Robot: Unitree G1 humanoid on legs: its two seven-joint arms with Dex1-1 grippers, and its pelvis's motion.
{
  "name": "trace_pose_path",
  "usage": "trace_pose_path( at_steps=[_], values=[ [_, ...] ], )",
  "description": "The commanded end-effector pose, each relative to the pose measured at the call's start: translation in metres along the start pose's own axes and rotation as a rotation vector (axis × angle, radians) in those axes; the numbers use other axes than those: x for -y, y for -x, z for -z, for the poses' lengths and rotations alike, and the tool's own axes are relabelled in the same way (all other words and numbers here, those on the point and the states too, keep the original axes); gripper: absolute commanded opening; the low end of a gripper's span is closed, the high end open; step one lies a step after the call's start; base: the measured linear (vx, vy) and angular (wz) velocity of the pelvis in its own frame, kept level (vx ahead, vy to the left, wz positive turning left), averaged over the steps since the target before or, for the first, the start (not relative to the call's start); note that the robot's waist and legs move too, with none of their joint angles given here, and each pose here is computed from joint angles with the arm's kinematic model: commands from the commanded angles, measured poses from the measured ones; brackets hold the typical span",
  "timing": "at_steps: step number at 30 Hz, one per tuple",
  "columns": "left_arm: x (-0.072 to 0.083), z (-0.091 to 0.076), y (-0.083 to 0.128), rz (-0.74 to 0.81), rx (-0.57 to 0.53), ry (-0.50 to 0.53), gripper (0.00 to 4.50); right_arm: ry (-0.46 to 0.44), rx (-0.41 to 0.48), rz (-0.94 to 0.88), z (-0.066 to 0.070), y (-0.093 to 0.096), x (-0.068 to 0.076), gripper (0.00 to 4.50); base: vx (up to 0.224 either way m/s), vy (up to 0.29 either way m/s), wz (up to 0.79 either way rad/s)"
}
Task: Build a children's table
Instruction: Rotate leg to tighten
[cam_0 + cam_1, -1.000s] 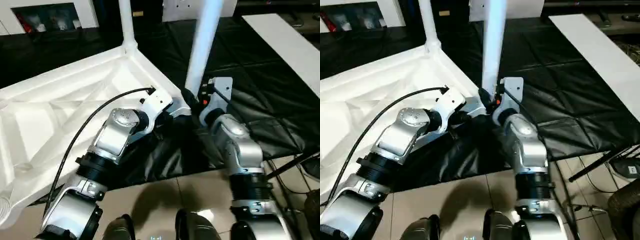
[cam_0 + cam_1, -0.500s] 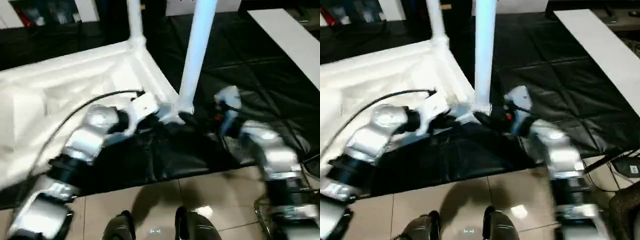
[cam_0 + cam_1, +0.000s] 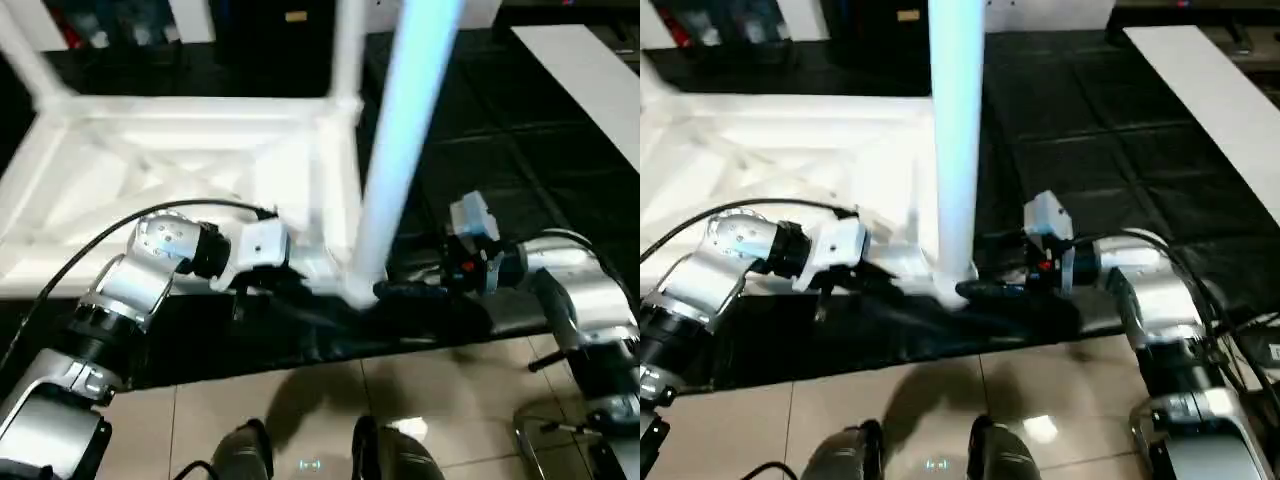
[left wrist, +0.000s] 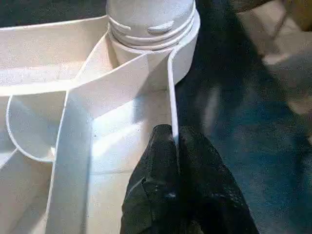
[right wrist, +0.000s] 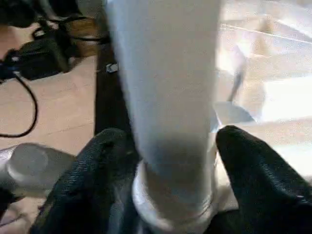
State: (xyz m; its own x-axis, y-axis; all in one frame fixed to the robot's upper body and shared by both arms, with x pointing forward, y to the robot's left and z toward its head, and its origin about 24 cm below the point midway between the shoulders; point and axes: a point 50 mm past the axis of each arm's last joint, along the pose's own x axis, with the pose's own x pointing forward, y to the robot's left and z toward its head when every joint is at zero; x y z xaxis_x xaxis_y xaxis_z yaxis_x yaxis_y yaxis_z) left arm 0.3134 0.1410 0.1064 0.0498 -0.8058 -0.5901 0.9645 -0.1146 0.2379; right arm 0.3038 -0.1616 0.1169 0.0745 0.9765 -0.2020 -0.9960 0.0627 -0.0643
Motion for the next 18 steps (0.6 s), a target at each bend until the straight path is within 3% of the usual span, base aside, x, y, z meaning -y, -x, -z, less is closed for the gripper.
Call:
trace_pose_path(
  at_steps=[1, 14, 18],
  values=[
    [0.008, -0.003, -0.012, 0.126, -0.026, -0.061, 0.00, 0.009, -0.004, -0.045, 0.000, -0.002, -0.001, 3.21, 0.000, 0.000, 0.00],
    [0.009, -0.001, -0.011, 0.155, -0.032, -0.087, 0.00, -0.024, -0.010, -0.188, 0.002, -0.010, -0.006, 2.16, 0.000, 0.000, 0.00],
    [0.005, -0.001, -0.010, 0.096, -0.012, -0.031, 0.00, -0.063, 0.013, -0.175, 0.003, -0.012, -0.011, 2.05, 0.000, 0.000, 0.00]
  ],
)
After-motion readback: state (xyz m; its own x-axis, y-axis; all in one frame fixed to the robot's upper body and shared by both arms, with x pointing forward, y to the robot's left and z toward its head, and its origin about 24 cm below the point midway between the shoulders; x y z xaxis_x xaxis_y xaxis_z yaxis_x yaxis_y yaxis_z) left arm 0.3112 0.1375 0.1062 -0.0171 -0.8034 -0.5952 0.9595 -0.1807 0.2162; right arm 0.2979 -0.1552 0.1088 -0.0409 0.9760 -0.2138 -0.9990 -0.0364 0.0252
